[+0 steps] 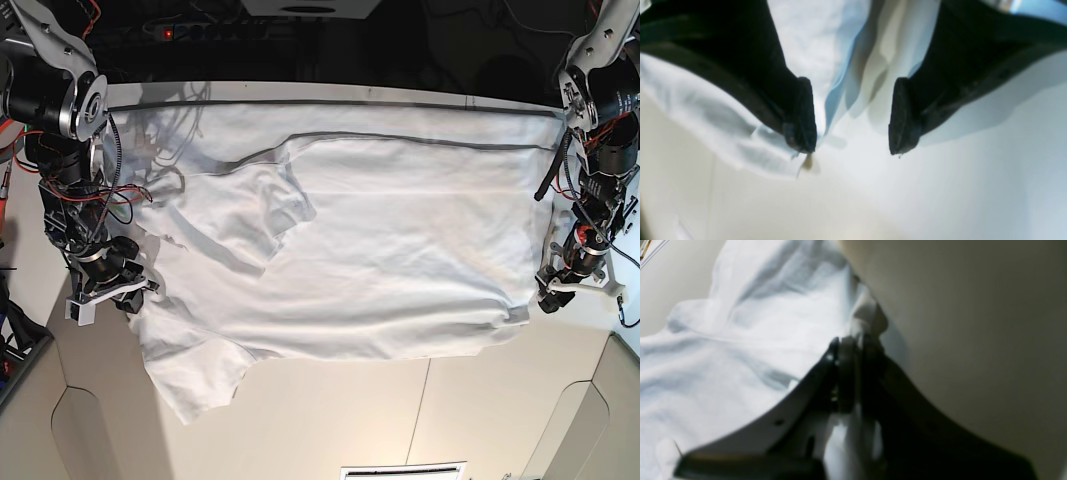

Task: Layout the t-shirt on the table in an organized manner, then fold the t-shirt properly
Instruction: 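Lift the hem corners with both grippers toward the folded edge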

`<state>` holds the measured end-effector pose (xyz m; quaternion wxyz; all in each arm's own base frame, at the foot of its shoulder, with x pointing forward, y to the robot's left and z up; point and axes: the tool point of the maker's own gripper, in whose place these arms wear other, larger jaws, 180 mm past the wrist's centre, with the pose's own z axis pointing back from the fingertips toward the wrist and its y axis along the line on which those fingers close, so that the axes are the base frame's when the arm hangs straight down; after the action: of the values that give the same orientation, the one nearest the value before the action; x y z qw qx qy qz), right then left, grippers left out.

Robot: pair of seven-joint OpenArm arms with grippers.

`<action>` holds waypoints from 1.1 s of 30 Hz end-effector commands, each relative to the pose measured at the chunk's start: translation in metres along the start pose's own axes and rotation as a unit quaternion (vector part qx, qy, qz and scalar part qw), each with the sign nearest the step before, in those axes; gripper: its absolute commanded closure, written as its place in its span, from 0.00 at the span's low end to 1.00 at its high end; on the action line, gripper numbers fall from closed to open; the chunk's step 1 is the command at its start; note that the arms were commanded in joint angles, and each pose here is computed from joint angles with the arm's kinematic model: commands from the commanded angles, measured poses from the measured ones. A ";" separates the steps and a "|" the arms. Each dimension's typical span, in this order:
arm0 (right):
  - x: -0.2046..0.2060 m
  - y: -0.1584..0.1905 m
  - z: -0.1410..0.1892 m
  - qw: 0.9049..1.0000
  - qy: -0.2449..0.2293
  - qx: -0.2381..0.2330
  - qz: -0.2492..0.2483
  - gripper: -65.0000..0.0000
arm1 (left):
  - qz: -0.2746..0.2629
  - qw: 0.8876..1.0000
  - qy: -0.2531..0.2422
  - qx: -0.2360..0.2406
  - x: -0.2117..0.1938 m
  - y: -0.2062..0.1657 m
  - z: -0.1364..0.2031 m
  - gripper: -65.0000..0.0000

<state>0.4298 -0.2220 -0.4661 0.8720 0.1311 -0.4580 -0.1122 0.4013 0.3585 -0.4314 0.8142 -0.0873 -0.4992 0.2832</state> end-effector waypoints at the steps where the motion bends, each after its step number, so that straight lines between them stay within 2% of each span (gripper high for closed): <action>1: 0.015 -0.001 -0.001 1.000 -0.010 0.001 0.005 1.00 | 0.006 0.999 -0.032 -0.013 0.024 -0.009 -0.003 0.42; 6: 0.015 -0.001 -0.001 1.000 -0.010 0.002 0.005 1.00 | 0.019 0.999 -0.024 -0.023 0.008 -0.023 -0.007 0.42; 12: 0.014 -0.001 -0.001 1.000 -0.010 0.002 0.005 1.00 | 0.003 0.999 -0.020 -0.028 0.000 -0.035 -0.011 0.42; 20: 0.015 -0.001 -0.001 1.000 -0.010 0.002 0.005 1.00 | -0.018 0.999 -0.014 -0.028 -0.003 -0.036 -0.011 0.42; 33: 0.015 -0.001 -0.001 1.000 -0.011 0.002 0.004 1.00 | -0.012 0.999 -0.009 -0.035 -0.012 -0.045 -0.013 0.42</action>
<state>0.4300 -0.2220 -0.4658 0.8717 0.1314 -0.4584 -0.1124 0.4134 0.3121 -0.4433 0.8202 -0.1059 -0.4978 0.2614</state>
